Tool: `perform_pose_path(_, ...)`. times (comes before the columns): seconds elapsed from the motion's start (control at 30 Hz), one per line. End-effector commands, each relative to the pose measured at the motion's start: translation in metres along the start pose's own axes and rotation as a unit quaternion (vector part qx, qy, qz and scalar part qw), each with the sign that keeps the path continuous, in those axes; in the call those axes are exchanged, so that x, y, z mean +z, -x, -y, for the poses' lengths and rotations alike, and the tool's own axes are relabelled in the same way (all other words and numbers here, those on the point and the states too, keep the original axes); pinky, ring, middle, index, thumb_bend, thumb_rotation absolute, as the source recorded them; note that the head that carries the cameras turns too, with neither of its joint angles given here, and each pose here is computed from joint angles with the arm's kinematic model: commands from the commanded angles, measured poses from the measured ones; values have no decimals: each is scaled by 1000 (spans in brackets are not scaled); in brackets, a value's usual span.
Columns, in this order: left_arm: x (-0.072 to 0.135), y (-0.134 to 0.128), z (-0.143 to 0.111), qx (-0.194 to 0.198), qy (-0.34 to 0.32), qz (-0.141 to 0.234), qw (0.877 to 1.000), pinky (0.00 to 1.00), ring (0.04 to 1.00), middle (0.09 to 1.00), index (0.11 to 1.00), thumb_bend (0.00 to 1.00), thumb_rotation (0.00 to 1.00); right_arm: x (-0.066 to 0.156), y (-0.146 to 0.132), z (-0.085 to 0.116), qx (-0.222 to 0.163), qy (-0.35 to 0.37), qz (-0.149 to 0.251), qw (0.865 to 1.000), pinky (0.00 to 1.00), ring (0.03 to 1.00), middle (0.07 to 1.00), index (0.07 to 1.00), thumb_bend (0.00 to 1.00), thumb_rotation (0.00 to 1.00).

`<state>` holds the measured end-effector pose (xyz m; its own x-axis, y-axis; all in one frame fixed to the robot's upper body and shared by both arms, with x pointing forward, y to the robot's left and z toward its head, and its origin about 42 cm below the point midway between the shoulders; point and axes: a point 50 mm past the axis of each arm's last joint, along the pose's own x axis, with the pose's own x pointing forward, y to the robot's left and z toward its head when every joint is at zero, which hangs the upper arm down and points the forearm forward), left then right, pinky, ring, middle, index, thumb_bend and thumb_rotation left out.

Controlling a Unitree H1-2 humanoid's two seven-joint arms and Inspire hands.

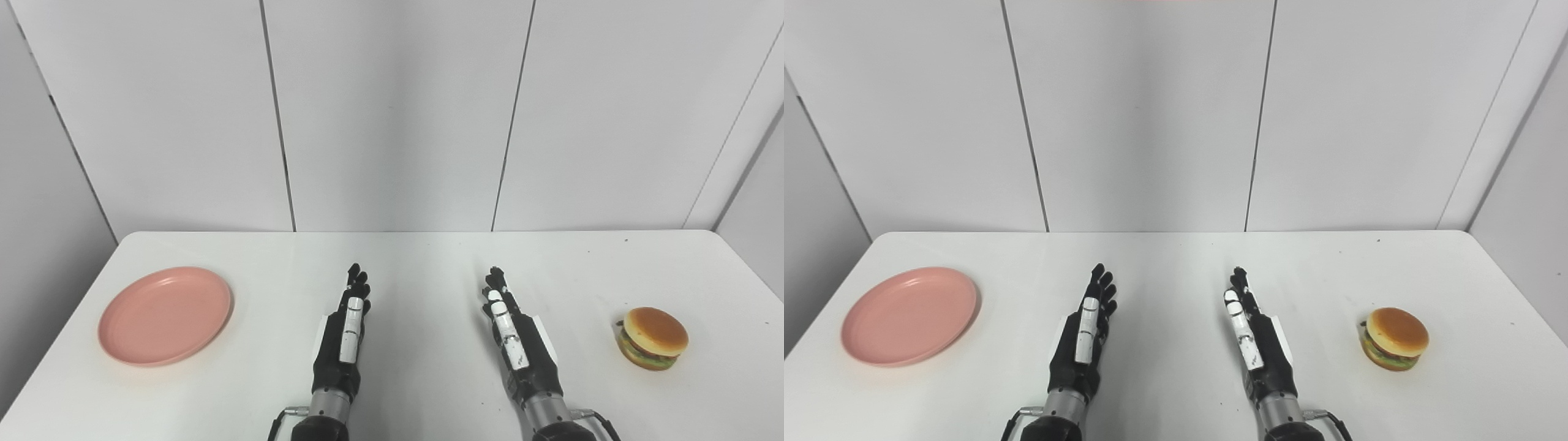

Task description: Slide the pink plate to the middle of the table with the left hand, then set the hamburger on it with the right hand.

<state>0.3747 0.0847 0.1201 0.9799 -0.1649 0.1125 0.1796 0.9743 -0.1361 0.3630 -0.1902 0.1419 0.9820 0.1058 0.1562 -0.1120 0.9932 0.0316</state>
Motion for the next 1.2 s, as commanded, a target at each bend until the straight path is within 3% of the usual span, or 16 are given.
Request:
perform_pose_path(0.0, -24, 18, -18, 17, -10, -36, 999, 1000, 1000, 1000, 1000, 722, 1000, 20, -15, -6, 11, -1, 41, 999, 1000, 1000, 1000, 1000, 516, 917)
perform_pose_path(0.77, -25, 19, -18, 19, -4, -32, 999, 1000, 1000, 1000, 1000, 724, 1000, 20, -10, -2, 4, -13, 43, 999, 1000, 1000, 1000, 1000, 497, 896)
perform_pose_path(0.93, -9, 13, -25, 41, -9, -1, 999, 1000, 999, 1000, 1000, 716, 1000, 15, -9, 6, 4, -23, 43, 999, 1000, 1000, 1000, 1000, 552, 903)
perform_pose_path(1.03, 19, 2, -48, 51, -12, 35, 998, 1000, 1000, 1000, 1000, 754, 1000, 8, -11, 16, 9, -43, 45, 998, 1000, 1000, 1000, 1000, 587, 857)
perform_pose_path(1.17, 50, -7, -74, 75, -15, 63, 995, 1000, 985, 972, 968, 783, 1000, 7, -9, 26, 8, -48, 47, 998, 1000, 1000, 1000, 1000, 573, 883)
